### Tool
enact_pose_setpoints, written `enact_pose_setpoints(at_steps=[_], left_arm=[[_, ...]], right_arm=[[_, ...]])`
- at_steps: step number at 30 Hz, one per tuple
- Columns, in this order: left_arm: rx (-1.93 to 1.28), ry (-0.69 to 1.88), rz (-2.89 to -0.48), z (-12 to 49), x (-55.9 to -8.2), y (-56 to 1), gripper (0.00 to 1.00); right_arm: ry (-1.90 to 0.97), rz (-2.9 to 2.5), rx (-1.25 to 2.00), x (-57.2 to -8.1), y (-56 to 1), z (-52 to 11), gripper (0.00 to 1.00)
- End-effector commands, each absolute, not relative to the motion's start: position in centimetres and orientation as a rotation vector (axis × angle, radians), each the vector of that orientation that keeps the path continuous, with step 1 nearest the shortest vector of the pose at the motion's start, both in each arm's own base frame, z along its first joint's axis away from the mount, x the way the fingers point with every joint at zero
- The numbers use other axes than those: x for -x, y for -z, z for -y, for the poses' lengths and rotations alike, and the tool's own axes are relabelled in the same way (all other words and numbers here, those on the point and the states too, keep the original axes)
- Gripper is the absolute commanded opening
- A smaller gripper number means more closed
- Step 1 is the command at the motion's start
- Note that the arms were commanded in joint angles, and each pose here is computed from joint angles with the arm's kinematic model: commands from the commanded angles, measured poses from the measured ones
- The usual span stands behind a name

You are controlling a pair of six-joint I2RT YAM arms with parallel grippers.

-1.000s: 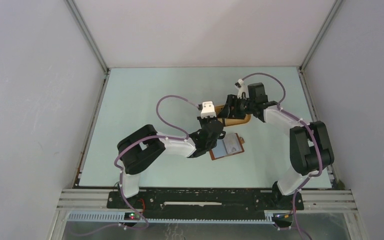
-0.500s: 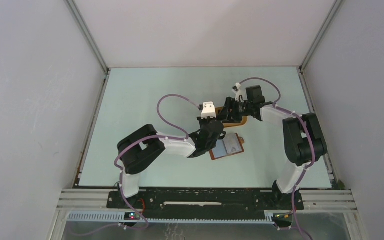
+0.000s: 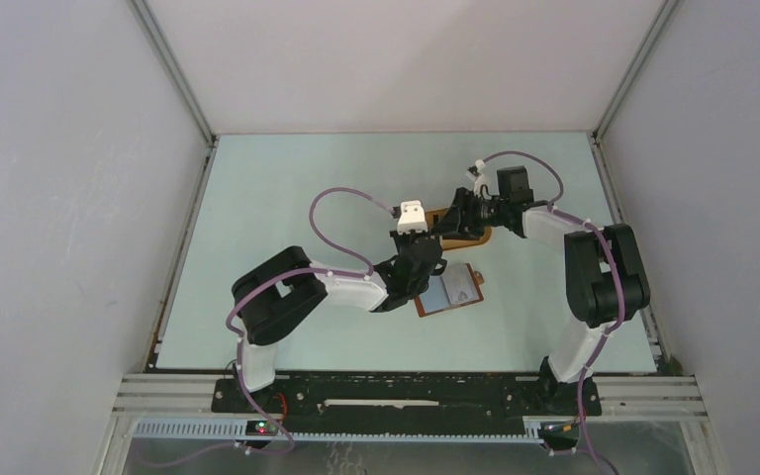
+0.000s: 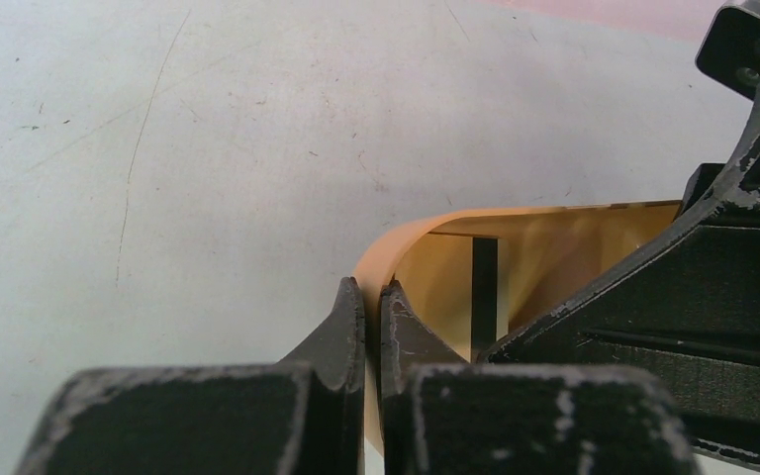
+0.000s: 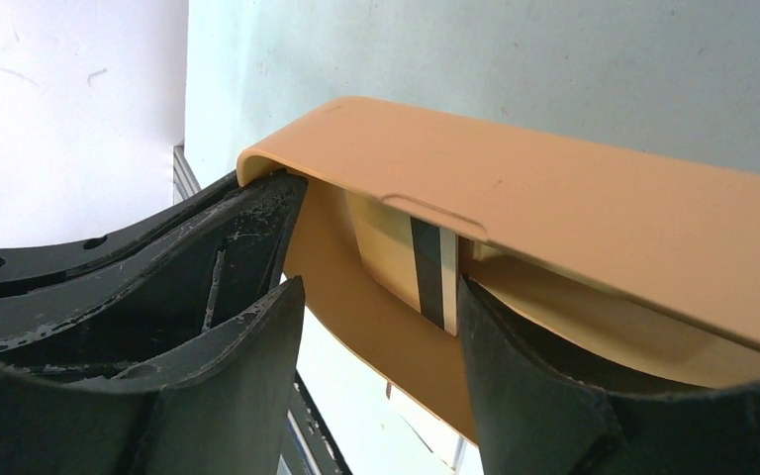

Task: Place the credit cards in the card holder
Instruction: Pick up the credit card from the storage box.

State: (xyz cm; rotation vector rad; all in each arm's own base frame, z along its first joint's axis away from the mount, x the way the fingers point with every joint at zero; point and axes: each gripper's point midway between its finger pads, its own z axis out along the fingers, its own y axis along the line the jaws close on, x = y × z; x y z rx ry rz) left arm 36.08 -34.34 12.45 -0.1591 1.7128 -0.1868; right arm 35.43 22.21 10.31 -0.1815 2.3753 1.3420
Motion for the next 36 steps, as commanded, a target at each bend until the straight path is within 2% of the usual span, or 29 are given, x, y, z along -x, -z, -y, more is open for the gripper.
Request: enact_pose_setpoints(at_steps=[1, 3, 15, 22, 26, 36], left_arm=[[0.299, 0.491, -1.581, 37.1, -35.4, -18.5, 0.0], [0.302, 0.488, -1.581, 37.0, -35.4, -18.5, 0.0], [0.32, 0.455, -1.594, 36.3, -35.7, -18.1, 0.0], [0.324, 0.458, -1.606, 36.2, -35.9, -17.8, 0.0], [0.327, 0.456, -1.622, 36.1, -36.2, -17.4, 0.0], [0.325, 0.467, -1.638, 36.2, -36.4, -17.0, 0.0]], right_arm=[[-1.387, -2.331, 0.208, -35.6, -11.4, -22.6, 0.66], [-1.381, -2.327, 0.217, -35.6, -11.4, -22.6, 0.64], [-1.345, -2.315, 0.233, -35.8, -11.7, -22.1, 0.37], [-1.341, -2.311, 0.253, -35.8, -11.6, -22.0, 0.25], [-1.35, -2.301, 0.3, -35.5, -11.8, -22.1, 0.22], [-1.368, -2.269, 0.379, -35.1, -12.4, -22.3, 0.24]])
